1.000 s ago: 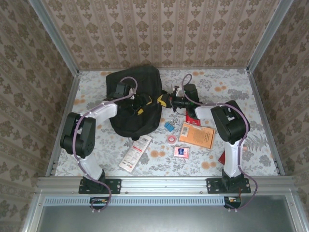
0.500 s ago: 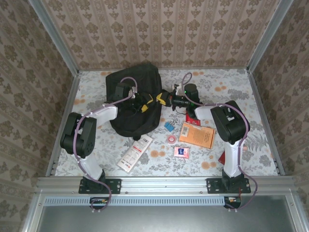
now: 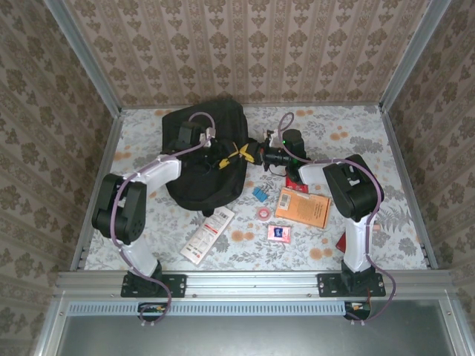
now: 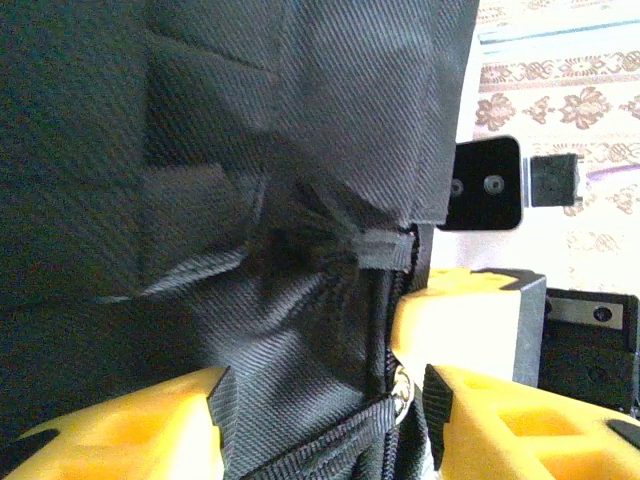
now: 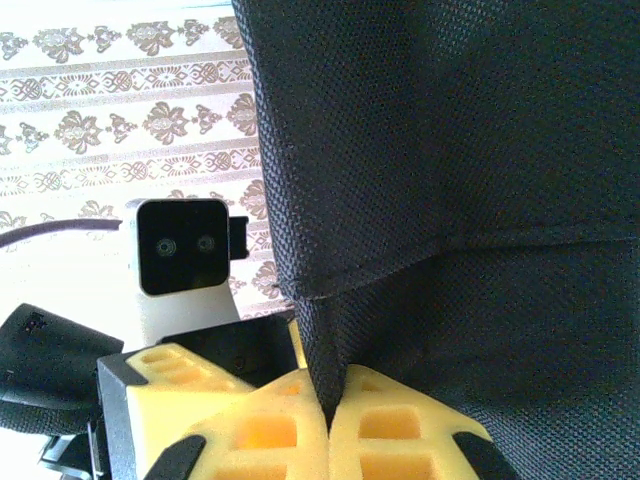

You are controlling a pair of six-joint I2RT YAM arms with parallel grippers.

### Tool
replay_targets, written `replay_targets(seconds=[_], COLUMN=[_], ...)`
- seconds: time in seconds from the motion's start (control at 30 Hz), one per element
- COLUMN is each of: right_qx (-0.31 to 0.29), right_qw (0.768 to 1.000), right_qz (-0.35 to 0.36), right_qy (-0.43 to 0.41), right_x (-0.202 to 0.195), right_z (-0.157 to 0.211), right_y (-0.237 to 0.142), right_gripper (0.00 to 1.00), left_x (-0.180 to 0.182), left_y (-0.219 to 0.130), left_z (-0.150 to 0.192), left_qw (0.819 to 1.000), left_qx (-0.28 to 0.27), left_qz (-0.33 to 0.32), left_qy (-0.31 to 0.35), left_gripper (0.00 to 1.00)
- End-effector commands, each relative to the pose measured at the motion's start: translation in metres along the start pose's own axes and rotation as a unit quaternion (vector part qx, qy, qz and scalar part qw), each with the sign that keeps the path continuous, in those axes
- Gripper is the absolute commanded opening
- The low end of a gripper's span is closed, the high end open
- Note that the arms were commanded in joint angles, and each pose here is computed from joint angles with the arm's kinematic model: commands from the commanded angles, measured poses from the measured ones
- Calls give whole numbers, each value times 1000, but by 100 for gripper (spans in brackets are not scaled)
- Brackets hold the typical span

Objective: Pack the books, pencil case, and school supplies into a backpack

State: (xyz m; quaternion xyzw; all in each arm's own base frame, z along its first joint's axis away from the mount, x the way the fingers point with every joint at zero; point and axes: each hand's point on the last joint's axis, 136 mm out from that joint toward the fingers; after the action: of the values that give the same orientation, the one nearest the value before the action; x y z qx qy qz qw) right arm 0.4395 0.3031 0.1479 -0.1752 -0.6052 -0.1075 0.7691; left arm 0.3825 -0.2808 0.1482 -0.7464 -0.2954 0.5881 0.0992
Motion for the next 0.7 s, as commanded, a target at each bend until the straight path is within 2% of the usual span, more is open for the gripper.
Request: replay_targets(seconds=[0.0,0.37,0.53,0.67], right_qx=[24,23,24,24], right_qw=[999,999,999,999], right_qz=[-21,-23,-22,-20], right_qy=[-27,-24,-24,-24], right_x=[11,9,9,8], right_z=[10,9,10,10], right_y=[1,0,0,0], right_gripper=[0,0,0,0], left_x=[-9,-5,-7,-9], left_y=[0,-9,-11,-12], left_z=[4,0,-3,-5], left_qw=[999,999,999,999], left_qx=[2,-17,-20,-22], left_qz=[32,33,36,40], left_qy=[-6,-22,-22,-20], left_gripper=[54,44,33,21])
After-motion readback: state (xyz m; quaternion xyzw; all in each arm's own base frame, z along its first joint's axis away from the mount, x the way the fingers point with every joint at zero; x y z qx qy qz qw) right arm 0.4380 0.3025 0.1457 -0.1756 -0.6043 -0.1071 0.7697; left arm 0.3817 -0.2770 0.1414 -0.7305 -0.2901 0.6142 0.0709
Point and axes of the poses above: each hand's point on the last joint's axis, 136 mm out from that joint toward the fingers, its own y axis out along the fingers, its own x axis along the line the jaws close on, z = x × y, and after that the axes turned 11 degrees about y, right-handed
